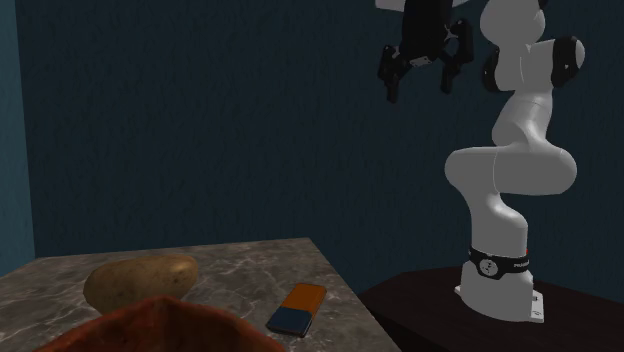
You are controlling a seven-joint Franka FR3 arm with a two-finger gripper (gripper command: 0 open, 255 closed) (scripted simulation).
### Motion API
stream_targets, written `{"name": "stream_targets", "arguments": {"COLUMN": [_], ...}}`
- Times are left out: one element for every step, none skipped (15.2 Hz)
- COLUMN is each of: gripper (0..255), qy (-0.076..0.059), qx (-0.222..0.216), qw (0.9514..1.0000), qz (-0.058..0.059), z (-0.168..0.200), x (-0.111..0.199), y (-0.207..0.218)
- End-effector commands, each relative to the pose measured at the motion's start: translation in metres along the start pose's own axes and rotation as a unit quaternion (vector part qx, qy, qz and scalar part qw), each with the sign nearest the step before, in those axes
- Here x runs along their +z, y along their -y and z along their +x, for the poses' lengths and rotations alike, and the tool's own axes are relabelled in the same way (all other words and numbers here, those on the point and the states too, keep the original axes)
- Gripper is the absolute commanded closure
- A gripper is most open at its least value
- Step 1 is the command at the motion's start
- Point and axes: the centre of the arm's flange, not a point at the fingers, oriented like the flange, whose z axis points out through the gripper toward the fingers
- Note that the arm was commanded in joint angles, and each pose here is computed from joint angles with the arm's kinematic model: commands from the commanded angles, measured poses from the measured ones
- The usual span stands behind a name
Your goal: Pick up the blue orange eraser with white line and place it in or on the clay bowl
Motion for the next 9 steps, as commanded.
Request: {"name": "stream_targets", "arguments": {"gripper": [0,0,0,0,0,0,0,0,0], "qy": [0.000,0.004,0.007,0.011,0.014,0.018,0.021,0.025,0.028], "qx": [0.000,-0.008,-0.016,-0.025,-0.033,-0.041,-0.049,-0.057,-0.065], "qw": [1.0000,1.0000,0.9998,0.9996,0.9994,0.9990,0.9986,0.9980,0.9974], "qz": [0.000,0.001,0.001,0.002,0.002,0.003,0.003,0.004,0.005], "z": [0.000,0.007,0.015,0.022,0.029,0.037,0.044,0.051,0.058], "x": [0.000,0.011,0.022,0.034,0.045,0.056,0.068,0.079,0.090], "y": [0.000,-0.004,-0.007,-0.010,-0.014,-0.017,-0.019,-0.022,-0.025]}}
